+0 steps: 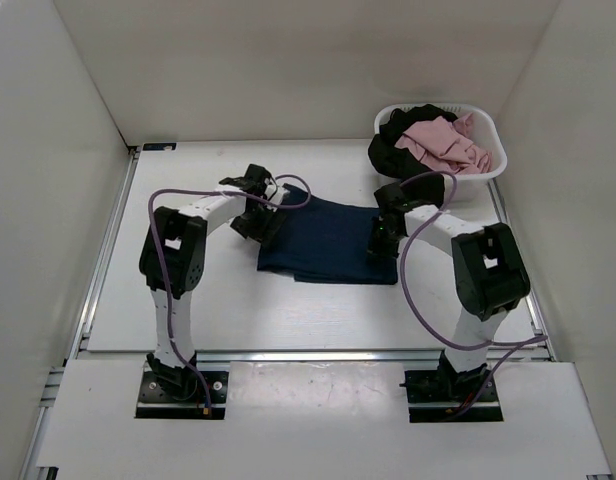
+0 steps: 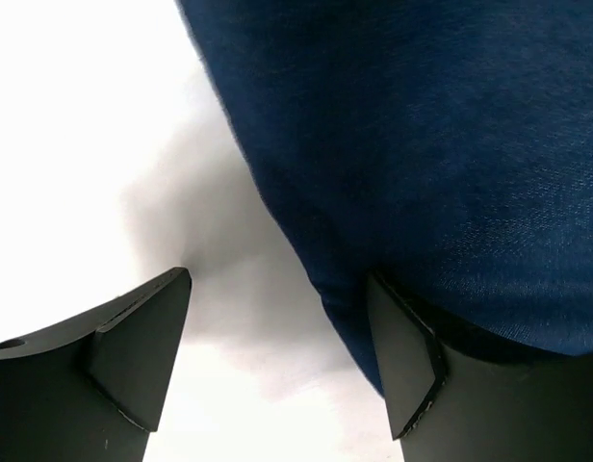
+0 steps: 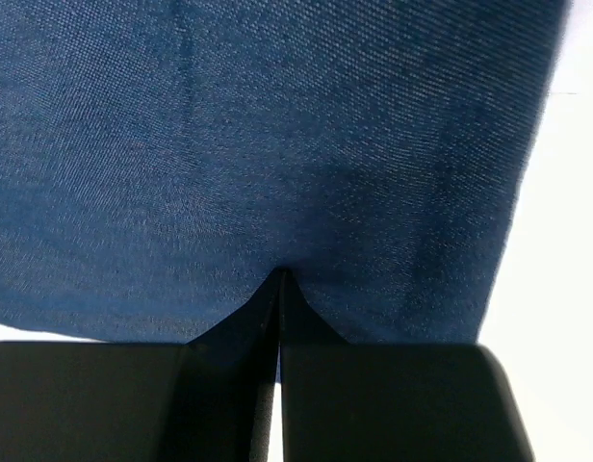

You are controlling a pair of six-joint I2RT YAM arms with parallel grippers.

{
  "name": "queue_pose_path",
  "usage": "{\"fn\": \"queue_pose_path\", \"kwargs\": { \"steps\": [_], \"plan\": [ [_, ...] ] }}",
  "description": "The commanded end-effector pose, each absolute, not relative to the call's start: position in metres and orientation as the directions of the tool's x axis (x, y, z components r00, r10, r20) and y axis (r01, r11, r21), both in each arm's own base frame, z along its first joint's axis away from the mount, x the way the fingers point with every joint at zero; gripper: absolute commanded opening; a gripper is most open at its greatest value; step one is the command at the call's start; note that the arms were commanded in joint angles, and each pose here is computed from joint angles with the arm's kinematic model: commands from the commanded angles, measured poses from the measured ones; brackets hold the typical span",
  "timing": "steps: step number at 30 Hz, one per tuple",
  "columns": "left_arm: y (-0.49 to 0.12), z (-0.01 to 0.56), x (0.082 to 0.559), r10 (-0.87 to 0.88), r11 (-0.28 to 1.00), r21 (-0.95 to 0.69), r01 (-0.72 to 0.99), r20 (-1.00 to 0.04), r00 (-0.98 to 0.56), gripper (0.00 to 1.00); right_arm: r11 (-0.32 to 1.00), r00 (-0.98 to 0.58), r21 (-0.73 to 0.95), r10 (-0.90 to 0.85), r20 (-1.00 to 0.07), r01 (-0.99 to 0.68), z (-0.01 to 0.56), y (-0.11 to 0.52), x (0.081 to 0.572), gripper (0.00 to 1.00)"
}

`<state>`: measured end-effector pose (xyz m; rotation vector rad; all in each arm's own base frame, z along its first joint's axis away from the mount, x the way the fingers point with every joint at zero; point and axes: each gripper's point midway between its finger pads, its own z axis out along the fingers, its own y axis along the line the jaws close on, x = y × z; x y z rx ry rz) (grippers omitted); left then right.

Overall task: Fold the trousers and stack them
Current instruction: Fold the trousers

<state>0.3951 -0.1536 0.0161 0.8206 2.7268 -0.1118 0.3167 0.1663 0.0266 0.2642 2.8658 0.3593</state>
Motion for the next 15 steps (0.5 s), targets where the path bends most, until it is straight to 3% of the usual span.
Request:
{"fn": "queue_pose_path", "kwargs": {
  "steps": [1,7,15],
  "plan": [
    [-0.115,0.012,0.365,0.532,0.847,0.108,0.521,-0.206,-0.821,0.84,0.940,-0.955,0.319,0.200,-0.219,0.123,0.020,0.201,0.317,0.02],
    [-0.063,0.013,0.336,0.478,0.876,0.159,0.454,-0.174,-0.861,0.84,0.908,-0.959,0.404,0.205,-0.198,0.111,0.019,0.246,0.321,0.00],
    [-0.021,0.054,0.363,0.432,0.895,0.247,0.372,-0.268,-0.861,0.84,0.851,-0.959,0.519,0.210,-0.191,0.082,0.053,0.296,0.322,0.00]
  ]
}}
